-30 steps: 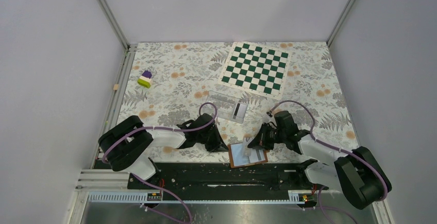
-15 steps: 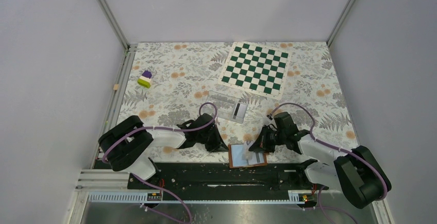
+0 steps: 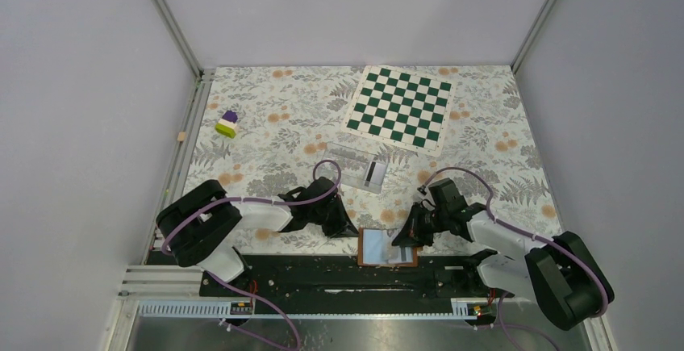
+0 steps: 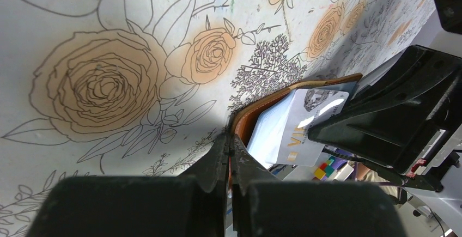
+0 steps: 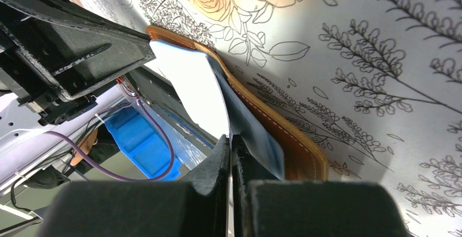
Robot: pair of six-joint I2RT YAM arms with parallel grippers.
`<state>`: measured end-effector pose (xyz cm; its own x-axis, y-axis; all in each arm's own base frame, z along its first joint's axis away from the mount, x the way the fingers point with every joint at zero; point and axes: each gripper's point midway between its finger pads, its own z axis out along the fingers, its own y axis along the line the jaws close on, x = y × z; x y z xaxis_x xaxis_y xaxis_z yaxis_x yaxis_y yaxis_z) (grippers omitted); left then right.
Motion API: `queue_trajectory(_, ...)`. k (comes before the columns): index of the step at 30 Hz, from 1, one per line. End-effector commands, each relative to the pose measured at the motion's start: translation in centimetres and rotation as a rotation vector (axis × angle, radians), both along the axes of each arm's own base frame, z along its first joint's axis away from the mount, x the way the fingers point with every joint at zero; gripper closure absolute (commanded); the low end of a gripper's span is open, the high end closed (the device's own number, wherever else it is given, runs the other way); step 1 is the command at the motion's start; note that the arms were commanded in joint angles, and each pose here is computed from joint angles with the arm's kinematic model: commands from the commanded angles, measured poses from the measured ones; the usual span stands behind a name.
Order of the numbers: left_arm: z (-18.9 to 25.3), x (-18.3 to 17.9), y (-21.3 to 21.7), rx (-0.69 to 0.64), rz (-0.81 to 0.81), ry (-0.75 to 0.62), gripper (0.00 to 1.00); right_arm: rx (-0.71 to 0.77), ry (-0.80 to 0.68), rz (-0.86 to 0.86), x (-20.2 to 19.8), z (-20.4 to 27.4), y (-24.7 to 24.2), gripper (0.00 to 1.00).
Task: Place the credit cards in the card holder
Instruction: Insert the credit card into the card holder.
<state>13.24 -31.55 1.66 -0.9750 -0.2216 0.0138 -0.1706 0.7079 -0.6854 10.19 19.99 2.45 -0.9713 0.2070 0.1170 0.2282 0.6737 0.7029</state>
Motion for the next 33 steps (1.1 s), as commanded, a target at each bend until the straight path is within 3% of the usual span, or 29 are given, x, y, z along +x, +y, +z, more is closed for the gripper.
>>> queue_trajectory(1,0.2,0.5,-0.5,0.004,-0.008,-0.028,1.0,-0.064,0.095,0.026,-1.9,-1.3,-0.9,1.0)
queue_trajectory(19,0.5,0.6,-0.2,0.011,0.004,-0.042,1.0,-0.075,0.154,0.116,-2.3,-1.6,-0.7,1.0)
queue_trajectory(26,0.3,0.5,-0.2,0.015,0.003,-0.04,1.0,-0.15,0.052,0.033,-1.1,-0.7,-1.9,1.0)
queue_trajectory(33,0.3,0.6,-0.3,0.013,0.0,-0.038,1.0,-0.131,0.012,-0.001,-0.8,-0.4,-1.8,1.0)
